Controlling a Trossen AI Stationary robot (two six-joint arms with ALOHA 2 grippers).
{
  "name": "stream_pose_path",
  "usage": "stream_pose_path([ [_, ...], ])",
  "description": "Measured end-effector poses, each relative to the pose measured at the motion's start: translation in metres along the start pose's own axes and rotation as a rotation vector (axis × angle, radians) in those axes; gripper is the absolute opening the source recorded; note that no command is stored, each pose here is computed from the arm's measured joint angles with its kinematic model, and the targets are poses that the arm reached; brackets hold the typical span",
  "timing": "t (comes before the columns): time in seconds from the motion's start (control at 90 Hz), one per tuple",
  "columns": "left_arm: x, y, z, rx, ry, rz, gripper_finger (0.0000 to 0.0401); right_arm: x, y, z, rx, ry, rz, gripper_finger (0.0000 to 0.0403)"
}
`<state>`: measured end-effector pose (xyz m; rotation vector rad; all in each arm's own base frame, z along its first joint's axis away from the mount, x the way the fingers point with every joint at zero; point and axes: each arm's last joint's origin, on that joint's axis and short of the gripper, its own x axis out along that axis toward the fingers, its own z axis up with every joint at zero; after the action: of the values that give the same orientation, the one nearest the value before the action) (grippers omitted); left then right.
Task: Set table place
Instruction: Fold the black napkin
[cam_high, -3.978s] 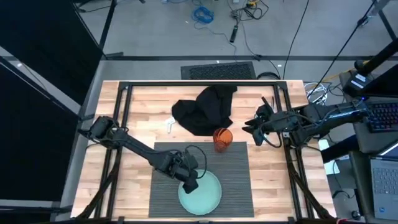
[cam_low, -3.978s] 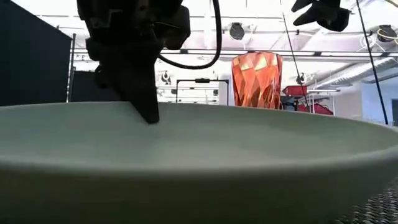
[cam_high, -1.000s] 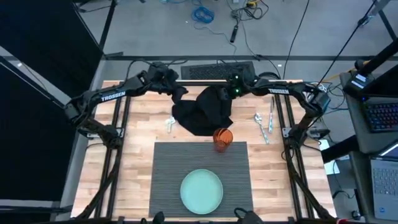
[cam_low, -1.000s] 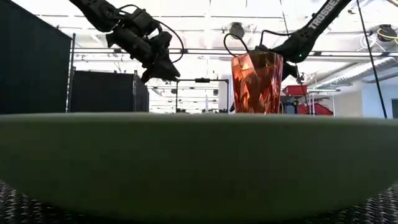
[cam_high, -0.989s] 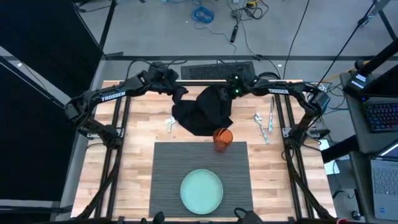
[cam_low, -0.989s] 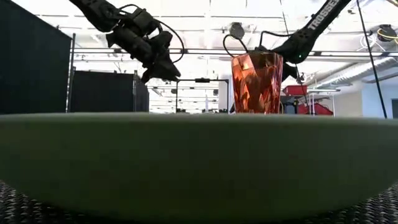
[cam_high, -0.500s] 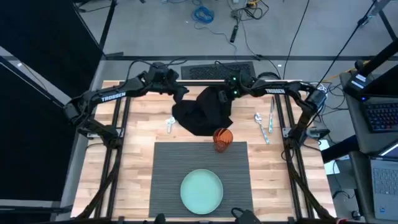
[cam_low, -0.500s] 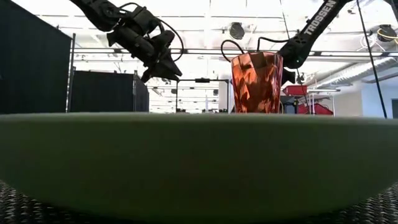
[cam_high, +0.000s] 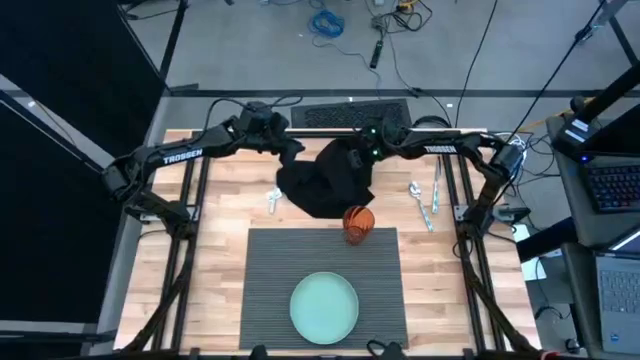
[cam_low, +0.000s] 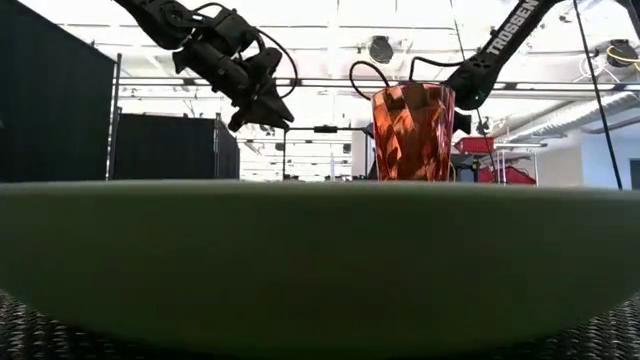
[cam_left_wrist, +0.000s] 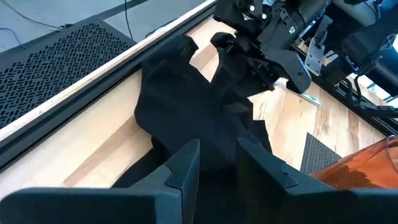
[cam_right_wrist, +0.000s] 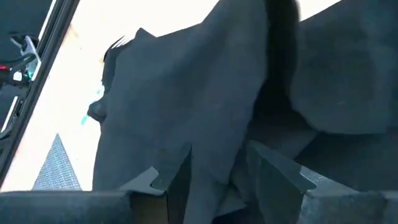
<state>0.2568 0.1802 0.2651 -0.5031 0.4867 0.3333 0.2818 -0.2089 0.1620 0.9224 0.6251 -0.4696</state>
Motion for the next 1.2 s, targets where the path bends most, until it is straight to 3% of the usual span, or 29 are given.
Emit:
stream_pose_path([
  [0.378,0.000,0.000,-0.001,0.025,0.011,0.003,0.0088,0.018,-0.005,-0.010,0.040,0.041,-0.045,0.0129],
  [0.7,0.000,0.000,-0.001,0.047,0.015,0.003,0.0088,0.028,0.000,-0.014,0.002,0.029,-0.022,0.0009],
  [0.922,0.000,0.000,-0.001,0.049,0.015,0.002,0.0088,0.012,0.018,0.005,-0.056,-0.012,0.005,0.0001],
  [1.2,0.001,-0.001,-0.002,0.048,0.016,-0.003,0.0088,-0.023,0.065,0.050,-0.207,-0.057,0.032,0.0000],
])
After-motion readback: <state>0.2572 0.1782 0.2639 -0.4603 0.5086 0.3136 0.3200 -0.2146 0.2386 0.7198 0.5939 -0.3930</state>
